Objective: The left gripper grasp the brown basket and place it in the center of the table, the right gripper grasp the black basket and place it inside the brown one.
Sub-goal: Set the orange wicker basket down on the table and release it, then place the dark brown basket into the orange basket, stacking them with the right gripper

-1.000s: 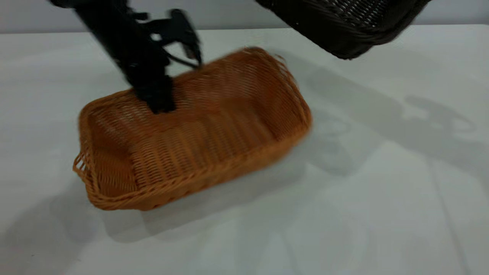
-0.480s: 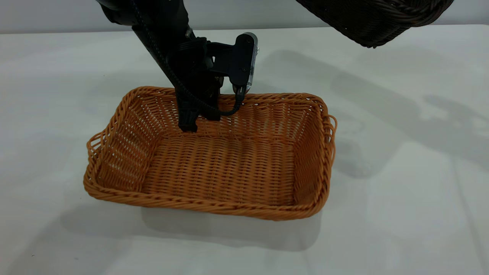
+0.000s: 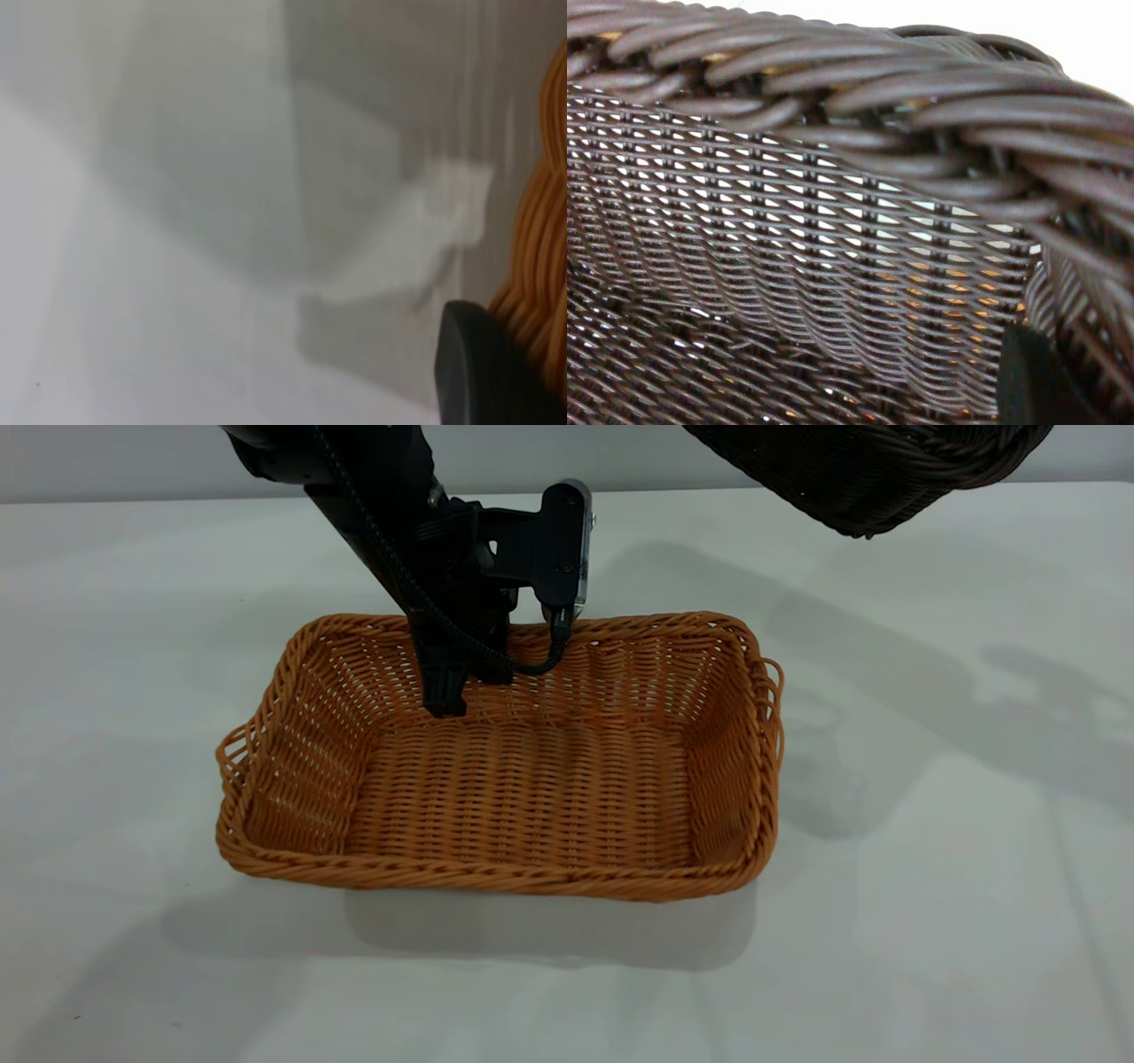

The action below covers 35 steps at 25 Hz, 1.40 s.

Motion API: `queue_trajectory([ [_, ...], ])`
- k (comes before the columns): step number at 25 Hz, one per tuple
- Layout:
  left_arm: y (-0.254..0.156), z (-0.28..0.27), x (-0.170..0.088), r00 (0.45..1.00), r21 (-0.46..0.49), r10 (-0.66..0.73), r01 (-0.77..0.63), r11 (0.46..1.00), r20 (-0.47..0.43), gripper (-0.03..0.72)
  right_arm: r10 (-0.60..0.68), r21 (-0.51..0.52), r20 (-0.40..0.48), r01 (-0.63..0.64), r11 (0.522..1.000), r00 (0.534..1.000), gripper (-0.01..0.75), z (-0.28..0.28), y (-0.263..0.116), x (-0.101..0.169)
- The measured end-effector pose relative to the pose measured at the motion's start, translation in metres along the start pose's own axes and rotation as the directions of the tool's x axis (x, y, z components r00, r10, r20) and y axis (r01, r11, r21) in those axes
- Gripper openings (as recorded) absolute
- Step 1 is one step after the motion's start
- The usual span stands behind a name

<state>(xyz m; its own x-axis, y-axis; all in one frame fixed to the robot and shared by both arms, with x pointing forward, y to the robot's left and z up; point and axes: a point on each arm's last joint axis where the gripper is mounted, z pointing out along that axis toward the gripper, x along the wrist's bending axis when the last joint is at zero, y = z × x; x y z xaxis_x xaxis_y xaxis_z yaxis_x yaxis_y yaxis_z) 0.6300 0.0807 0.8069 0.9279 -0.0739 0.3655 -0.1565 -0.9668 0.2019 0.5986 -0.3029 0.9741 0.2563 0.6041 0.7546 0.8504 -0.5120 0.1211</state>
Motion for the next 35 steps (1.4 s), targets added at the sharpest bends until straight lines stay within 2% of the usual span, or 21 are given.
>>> queue_trajectory([
  [4,0.000,-0.001,0.001,1.000,0.000,-0.007,0.007,1.000,0.004,0.079,0.000,0.000,0.000,0.000,1.000,1.000,0.080,0.000,0.000,0.000],
  [7,0.002,-0.004,0.003,1.000,-0.004,-0.016,0.016,1.000,-0.006,0.111,0.000,0.000,0.000,0.000,1.000,1.000,0.081,0.000,0.000,0.000],
  [9,0.003,-0.007,0.007,0.999,-0.012,-0.028,0.027,1.000,-0.032,0.159,0.000,0.001,-0.001,0.000,1.000,1.000,0.081,0.000,0.000,0.000],
  [13,0.006,-0.012,0.014,0.993,-0.034,-0.071,0.068,0.997,-0.090,0.316,0.010,-0.003,-0.011,-0.010,1.000,1.000,0.083,0.000,0.000,0.001],
  [15,0.006,-0.013,0.015,0.992,-0.037,-0.081,0.078,0.996,-0.097,0.402,0.014,-0.007,-0.018,-0.014,1.000,1.000,0.085,0.000,0.001,0.002],
  [19,0.008,-0.024,0.018,0.994,-0.036,-0.082,0.079,0.996,-0.074,0.489,0.006,-0.023,-0.028,-0.007,1.000,1.000,0.087,-0.004,0.006,0.004],
  [23,0.014,-0.061,0.020,0.997,-0.023,-0.075,0.076,0.997,0.020,0.498,0.009,-0.073,-0.035,-0.011,0.997,0.999,0.088,-0.017,0.019,0.001],
  [27,0.022,-0.121,0.020,0.985,-0.002,-0.101,0.102,0.995,0.140,0.482,0.028,-0.122,-0.036,-0.033,0.992,0.999,0.089,-0.031,0.031,-0.007],
  [29,0.025,-0.157,0.020,0.978,0.000,-0.117,0.118,0.993,0.171,0.470,0.021,-0.119,-0.024,-0.023,0.993,0.999,0.089,-0.032,0.031,-0.009],
  [32,0.029,-0.218,0.019,0.978,-0.019,-0.144,0.148,0.989,0.151,0.462,-0.039,-0.069,0.014,0.040,0.997,0.999,0.089,-0.022,0.023,-0.003],
  [35,0.032,-0.285,0.016,0.984,-0.079,-0.168,0.173,0.982,0.058,0.460,-0.147,0.033,0.059,0.145,0.989,0.987,0.090,-0.001,0.004,0.012],
])
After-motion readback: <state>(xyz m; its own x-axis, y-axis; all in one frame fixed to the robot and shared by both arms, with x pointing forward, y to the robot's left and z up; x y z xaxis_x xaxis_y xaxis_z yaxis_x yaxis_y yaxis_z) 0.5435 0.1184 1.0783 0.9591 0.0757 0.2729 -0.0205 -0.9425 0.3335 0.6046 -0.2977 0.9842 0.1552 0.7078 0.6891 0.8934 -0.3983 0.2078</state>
